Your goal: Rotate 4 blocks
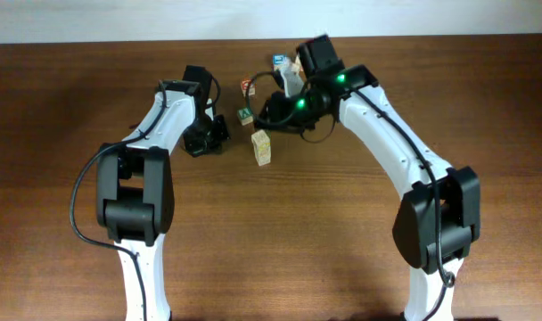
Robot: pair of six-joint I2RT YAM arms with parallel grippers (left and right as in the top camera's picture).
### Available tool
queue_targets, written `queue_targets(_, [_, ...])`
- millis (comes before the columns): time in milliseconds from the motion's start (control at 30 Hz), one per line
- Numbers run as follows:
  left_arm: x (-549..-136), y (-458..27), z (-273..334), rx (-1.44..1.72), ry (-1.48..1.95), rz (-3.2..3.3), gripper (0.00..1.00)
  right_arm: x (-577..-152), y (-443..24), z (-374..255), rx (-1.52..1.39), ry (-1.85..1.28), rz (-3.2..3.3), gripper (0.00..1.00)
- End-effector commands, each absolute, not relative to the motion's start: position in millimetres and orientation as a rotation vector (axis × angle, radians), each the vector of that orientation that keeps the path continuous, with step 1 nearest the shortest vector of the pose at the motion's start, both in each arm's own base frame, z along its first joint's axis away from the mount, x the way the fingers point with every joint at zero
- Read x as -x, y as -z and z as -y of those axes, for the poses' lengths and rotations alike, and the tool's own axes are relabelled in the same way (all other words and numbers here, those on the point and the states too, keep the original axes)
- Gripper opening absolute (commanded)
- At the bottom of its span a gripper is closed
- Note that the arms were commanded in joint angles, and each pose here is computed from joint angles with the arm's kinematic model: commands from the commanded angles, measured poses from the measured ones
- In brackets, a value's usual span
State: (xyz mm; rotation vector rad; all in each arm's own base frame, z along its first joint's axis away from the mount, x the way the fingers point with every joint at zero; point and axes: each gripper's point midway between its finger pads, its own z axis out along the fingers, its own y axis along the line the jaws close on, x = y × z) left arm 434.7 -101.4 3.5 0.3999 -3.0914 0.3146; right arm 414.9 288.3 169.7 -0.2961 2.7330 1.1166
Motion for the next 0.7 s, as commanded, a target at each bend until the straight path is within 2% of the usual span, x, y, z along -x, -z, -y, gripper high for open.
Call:
queue_targets(0, [-461.5,-45.8,82.9,-0.427,-0.249,3.187,0.0,-428.3,-238.3,-274.8,0.399,-1.026,-2.585,0.4])
queue_targets(100, [-479.2,-121.1,71.4,-0.281,-0.209,3.326,0.0,-429.9,-292.3,-226.7,0.341,-0.795,-2.572,0.45])
queue_targets(167, [-483.3,-193.2,71.5,-0.073,-0.224,3.471,0.0,-421.8,-326.5,-186.1,0.269,-0.57,-2.559,0.57])
queue_targets(300, [-460.8,-283.7,70.9,0.141,-0.231,3.635,0.03,-396.0,-382.1,-121.1,0.121,-0.207,-2.459,0.98])
queue_targets(400, [-432.5,-327.1,67.6,0.311,-0.157,3.711,0.09,-368.3,-424.2,-101.7,0.091,-0.163,-2.342,0.98])
queue_targets(467, [-415.9,-339.9,49.4,0.257,0.017,3.726,0.04,-343.9,-438.4,-83.7,0.063,-0.102,-2.313,0.98])
queue_targets(533, [-398.9,-346.1,27.5,0.097,0.199,3.713,0.03,-306.7,-437.8,-51.7,0.007,0.04,-2.326,0.98])
queue_targets(667, [-397.5,-346.3,26.4,0.066,0.203,3.717,0.02,-256.9,-401.7,-10.3,-0.137,0.211,-2.36,0.98])
